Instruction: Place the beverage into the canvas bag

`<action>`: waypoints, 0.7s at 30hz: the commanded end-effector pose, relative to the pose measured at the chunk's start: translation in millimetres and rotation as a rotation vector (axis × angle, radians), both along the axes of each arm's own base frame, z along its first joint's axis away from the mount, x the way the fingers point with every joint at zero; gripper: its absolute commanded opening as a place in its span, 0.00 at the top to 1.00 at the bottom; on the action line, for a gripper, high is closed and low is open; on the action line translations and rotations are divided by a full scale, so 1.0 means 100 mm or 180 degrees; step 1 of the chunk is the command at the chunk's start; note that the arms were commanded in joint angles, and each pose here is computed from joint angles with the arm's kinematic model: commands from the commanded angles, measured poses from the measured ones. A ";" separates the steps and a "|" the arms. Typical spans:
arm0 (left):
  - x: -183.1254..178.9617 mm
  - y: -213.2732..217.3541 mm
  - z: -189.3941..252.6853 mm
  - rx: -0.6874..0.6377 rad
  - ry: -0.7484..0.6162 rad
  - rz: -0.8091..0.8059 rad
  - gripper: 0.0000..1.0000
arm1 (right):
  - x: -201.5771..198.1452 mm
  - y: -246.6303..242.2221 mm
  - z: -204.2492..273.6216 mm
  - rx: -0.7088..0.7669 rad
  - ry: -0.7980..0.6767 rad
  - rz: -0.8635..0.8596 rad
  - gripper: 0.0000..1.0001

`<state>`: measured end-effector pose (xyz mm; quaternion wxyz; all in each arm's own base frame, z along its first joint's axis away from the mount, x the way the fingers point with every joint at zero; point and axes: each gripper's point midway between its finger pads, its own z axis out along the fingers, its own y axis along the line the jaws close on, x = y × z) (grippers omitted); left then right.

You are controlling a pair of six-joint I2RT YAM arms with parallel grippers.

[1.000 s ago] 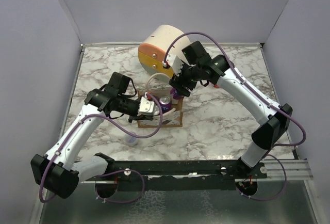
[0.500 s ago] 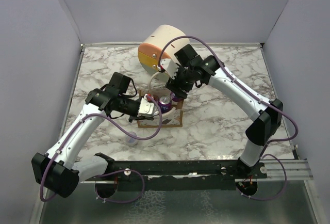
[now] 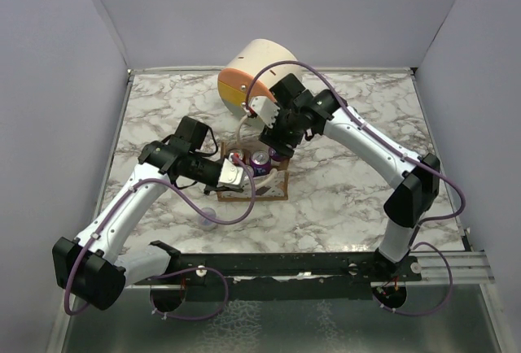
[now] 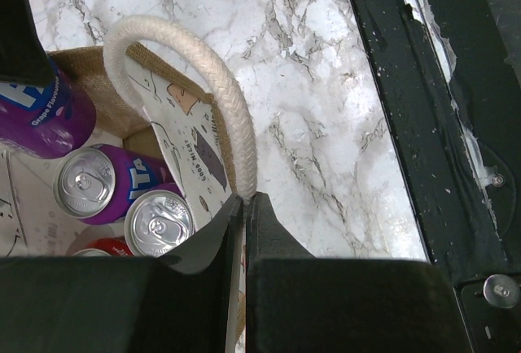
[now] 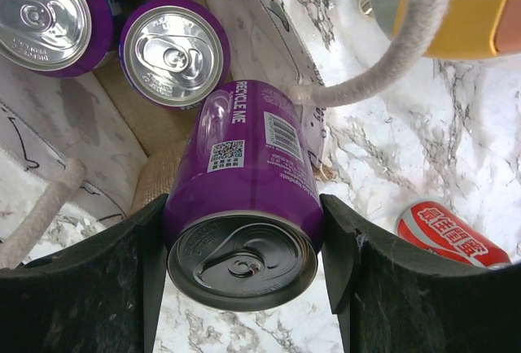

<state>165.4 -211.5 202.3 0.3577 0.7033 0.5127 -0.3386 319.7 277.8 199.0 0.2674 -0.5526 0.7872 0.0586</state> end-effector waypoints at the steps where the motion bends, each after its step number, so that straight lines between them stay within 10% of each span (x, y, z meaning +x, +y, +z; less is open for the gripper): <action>1: -0.07 -0.05 0.03 -0.0122 0.0017 -0.0139 1.00 | 0.06 0.00 -0.03 -0.0106 -0.0035 -0.0007 0.98; 21: -0.18 -0.06 0.06 -0.0208 0.0035 -0.0226 1.00 | 0.02 0.18 -0.37 -0.0099 0.0329 0.0085 0.95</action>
